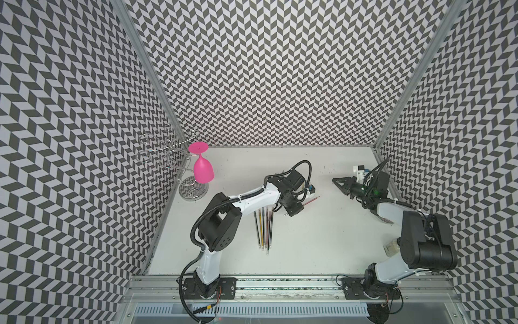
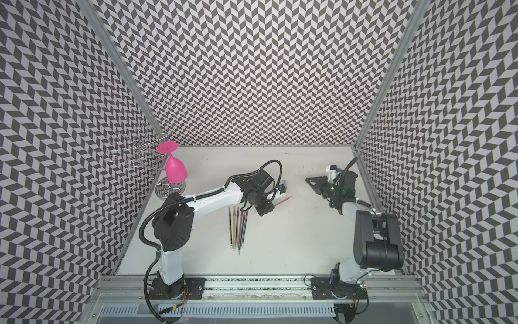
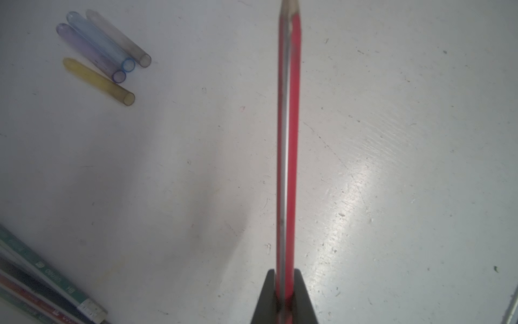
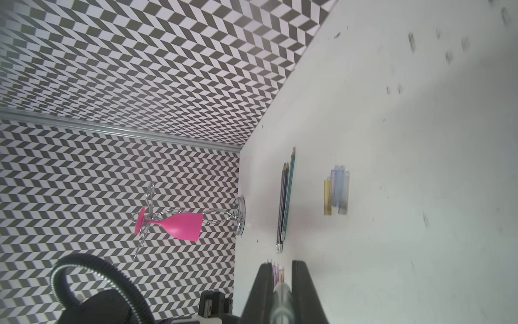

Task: Remove the protective cover of the pencils
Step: Remove the protective sleeve from the pencil, then place the pencil at the center of the board.

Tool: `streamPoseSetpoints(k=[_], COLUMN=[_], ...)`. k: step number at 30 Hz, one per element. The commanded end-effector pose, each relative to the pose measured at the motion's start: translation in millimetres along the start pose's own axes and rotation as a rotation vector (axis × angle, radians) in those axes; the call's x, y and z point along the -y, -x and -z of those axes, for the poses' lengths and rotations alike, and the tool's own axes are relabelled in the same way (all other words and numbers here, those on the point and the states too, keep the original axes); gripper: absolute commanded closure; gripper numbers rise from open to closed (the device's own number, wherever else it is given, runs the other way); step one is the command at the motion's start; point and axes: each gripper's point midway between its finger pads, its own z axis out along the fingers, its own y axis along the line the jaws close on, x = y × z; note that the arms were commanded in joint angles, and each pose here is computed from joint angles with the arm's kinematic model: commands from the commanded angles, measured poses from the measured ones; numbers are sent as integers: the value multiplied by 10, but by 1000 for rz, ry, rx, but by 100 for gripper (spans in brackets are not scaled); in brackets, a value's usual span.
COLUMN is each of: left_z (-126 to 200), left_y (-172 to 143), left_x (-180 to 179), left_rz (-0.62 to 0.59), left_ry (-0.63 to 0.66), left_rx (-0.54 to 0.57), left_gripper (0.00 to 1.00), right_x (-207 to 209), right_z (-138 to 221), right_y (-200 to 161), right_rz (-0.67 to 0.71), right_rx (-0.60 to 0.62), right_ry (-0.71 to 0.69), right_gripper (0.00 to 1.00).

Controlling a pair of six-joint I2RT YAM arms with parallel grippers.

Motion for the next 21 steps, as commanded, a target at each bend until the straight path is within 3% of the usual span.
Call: streamPoseSetpoints(k=[1,5,11,16,21], left_z=[-3,239,685,776,666], left_y=[-18,138,171,-153,-378], left_x=[-20,-350,-1168,-1835,-2064], left_rz=[12,129,373,595,683], left_ry=[-13,-5,18,40,33], left_rx=[-10,113,319,364,346], left_gripper=[100,100,100,100,96], right_x=[-242,-206,78,173,120], right_z=[71,67,57,46,45], right_y=[327,220,-175,-317,-303], right_rz=[98,120,139,153,165], right_rx=[101,87,30,-2,-3], right_ry=[-20,-41,-94,-106,-93], right_gripper=[95,95,95,95,95])
